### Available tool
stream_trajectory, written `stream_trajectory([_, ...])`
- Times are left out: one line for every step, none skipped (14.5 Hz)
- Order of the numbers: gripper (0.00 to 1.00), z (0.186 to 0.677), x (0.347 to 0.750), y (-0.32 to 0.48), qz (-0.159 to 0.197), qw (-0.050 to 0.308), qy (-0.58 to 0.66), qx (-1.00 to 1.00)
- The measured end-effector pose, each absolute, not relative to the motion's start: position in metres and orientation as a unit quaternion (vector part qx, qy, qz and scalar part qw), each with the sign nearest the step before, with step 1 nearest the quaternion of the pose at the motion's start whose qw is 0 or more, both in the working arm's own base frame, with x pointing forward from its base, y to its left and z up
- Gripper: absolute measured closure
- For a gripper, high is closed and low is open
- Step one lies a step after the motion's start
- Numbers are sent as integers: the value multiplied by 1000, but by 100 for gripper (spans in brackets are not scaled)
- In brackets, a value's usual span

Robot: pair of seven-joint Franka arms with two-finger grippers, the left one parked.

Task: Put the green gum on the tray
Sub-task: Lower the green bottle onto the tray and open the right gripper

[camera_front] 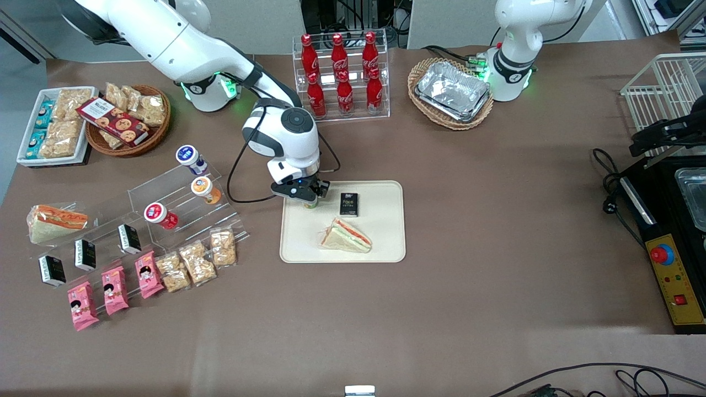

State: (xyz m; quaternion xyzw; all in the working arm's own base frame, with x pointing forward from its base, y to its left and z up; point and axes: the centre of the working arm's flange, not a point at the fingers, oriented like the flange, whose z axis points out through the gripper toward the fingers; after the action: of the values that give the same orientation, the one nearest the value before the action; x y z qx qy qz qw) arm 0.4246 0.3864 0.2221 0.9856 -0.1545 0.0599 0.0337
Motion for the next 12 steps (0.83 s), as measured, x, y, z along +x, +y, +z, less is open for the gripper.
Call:
stream_trajectory([29, 222, 425, 386, 60, 33, -155, 985])
stream_trajectory([21, 222, 425, 386, 60, 33, -156, 985])
stream_trajectory([13, 222, 425, 386, 60, 33, -156, 985])
stream_trajectory([4, 222, 425, 386, 60, 33, -157, 985])
stream_trajectory([0, 222, 425, 386, 60, 33, -157, 985])
stream_trajectory([0, 223, 426, 386, 61, 33, -158, 985])
stream_trajectory([0, 226, 431, 384, 63, 31, -164, 984])
stream_trajectory([0, 233, 440, 378, 70, 29, -174, 982])
stream_trajectory([0, 245, 450, 370, 79, 32, -184, 979])
stream_trajectory([0, 260, 456, 363, 83, 44, -188, 978])
stream_trajectory([0, 278, 461, 358, 82, 54, -185, 978])
stream_trajectory([0, 298, 465, 354, 72, 58, -178, 980])
